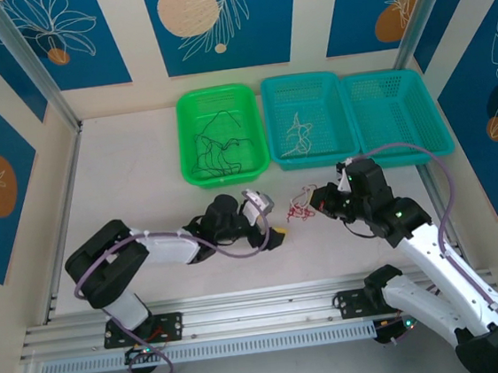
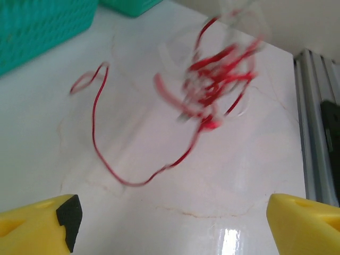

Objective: Untangle the cables

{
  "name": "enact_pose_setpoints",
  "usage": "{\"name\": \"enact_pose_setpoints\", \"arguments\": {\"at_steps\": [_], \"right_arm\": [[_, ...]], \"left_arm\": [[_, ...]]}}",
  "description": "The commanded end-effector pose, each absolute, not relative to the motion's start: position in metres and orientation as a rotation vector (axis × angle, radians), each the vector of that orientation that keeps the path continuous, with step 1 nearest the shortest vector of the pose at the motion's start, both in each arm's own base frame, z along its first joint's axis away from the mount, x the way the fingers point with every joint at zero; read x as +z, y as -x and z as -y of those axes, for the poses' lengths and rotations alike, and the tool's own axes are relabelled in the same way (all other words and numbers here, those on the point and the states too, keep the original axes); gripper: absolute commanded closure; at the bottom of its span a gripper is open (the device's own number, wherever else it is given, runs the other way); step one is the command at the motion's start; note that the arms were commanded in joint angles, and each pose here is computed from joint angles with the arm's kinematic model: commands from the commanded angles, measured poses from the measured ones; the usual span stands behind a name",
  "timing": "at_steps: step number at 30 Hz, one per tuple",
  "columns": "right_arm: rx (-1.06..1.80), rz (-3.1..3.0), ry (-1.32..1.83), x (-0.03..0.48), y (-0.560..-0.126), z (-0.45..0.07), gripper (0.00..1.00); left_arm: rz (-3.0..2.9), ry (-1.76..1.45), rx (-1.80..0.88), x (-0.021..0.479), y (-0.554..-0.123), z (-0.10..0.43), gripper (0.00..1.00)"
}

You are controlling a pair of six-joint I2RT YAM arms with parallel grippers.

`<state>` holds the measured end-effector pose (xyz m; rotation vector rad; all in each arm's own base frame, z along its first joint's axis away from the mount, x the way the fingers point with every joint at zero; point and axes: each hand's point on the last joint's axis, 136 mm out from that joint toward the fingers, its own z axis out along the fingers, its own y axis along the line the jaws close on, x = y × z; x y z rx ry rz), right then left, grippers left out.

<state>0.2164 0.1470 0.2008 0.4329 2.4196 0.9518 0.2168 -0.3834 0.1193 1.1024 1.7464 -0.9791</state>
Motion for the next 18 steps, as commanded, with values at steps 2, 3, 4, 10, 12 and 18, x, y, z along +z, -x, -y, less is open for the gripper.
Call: {"name": "enact_pose_setpoints", "arguments": {"at_steps": [2, 3, 4, 10, 12, 18], "right_arm": [[1.017, -2.438, -0.443, 0.211, -0.209, -0.153, 1.00], [1.018, -2.439, -0.447, 0.212, -0.208, -0.153, 1.00], [1.021, -2.441, -0.449, 0.212, -0.208, -0.154, 1.00], [1.082, -2.424, -0.467, 0.219, -0.208, -0.162, 1.00], [1.106, -2.414, -0.468, 0.222, -0.208, -0.166, 1.00], [1.130, -2.411, -0.457, 0.230, -0.205, -0.172, 1.00]], "left_arm": [[-1.382, -1.242, -0.732, 0.172, -0.213, 0.380, 0.10], [-1.358, -1.239, -0.693, 0.181, -0.214, 0.377, 0.10], [-1.328, -1.247, -0.674, 0.189, -0.213, 0.375, 0.10], [-1.186, -1.282, -0.642, 0.227, -0.200, 0.388, 0.14], [-1.174, -1.285, -0.635, 0.229, -0.201, 0.397, 0.16], [-1.179, -1.278, -0.671, 0.224, -0.210, 0.423, 0.28]]}}
